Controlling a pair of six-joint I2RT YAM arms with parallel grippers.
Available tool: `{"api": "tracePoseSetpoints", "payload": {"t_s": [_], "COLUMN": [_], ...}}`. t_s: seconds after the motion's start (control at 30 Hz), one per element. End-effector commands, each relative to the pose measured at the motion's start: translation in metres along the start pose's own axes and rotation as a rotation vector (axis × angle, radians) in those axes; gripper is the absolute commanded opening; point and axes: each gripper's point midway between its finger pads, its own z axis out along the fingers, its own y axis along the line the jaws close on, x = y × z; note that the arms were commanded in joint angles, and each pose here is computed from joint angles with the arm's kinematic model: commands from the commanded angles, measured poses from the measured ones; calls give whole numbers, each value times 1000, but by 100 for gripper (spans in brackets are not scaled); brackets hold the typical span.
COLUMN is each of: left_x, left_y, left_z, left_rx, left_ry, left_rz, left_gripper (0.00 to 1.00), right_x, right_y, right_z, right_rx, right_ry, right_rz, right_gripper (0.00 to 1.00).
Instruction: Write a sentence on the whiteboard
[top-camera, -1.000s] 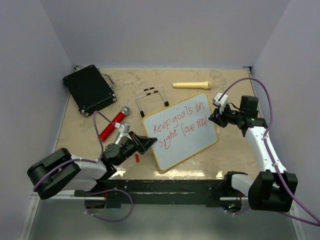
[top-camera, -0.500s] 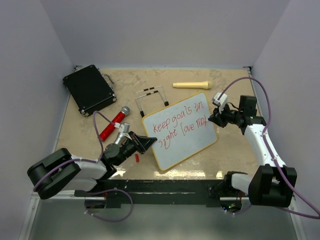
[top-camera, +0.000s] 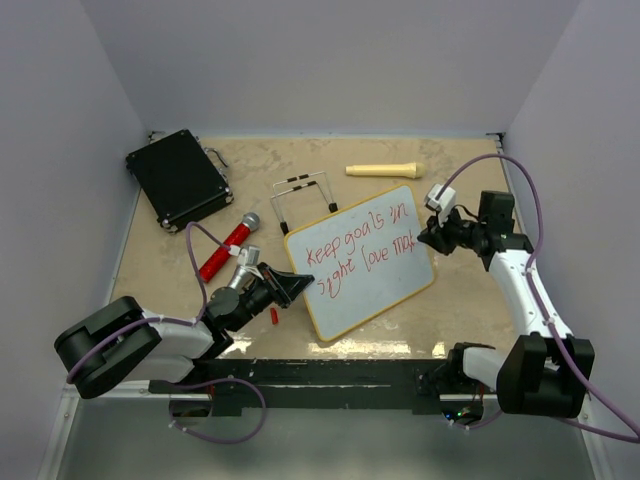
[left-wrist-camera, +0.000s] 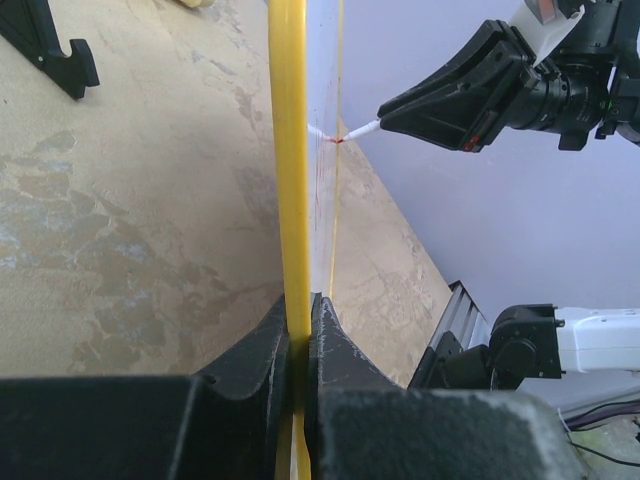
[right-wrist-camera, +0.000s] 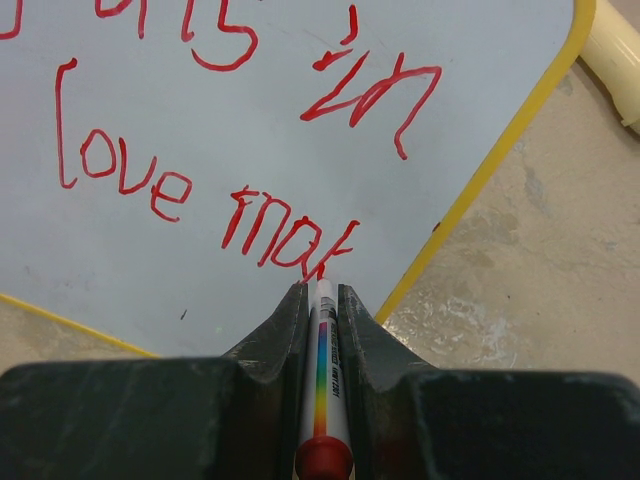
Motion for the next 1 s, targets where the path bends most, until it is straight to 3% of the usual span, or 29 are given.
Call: {"api": "tracePoseSetpoints", "payload": {"t_s": [0.0,0.37,0.97], "left_x": [8,9,11], "left_y": [2,1,3], "left_z": [-13,-14,-14], "left_rx": [31,32,29], "left_ry": [18,21,33], "left_rz": [72,71,77], "left_gripper": [0,0,0], "right_x": [-37,-23,-29], "right_y": [-12,-23,-29], "right_z": [-10,-3,-6], "right_rx": [49,86,142], "right_ry": [-92,-42,-76], "right_rz": [-64,-31,-26], "right_gripper": [0,0,0]}}
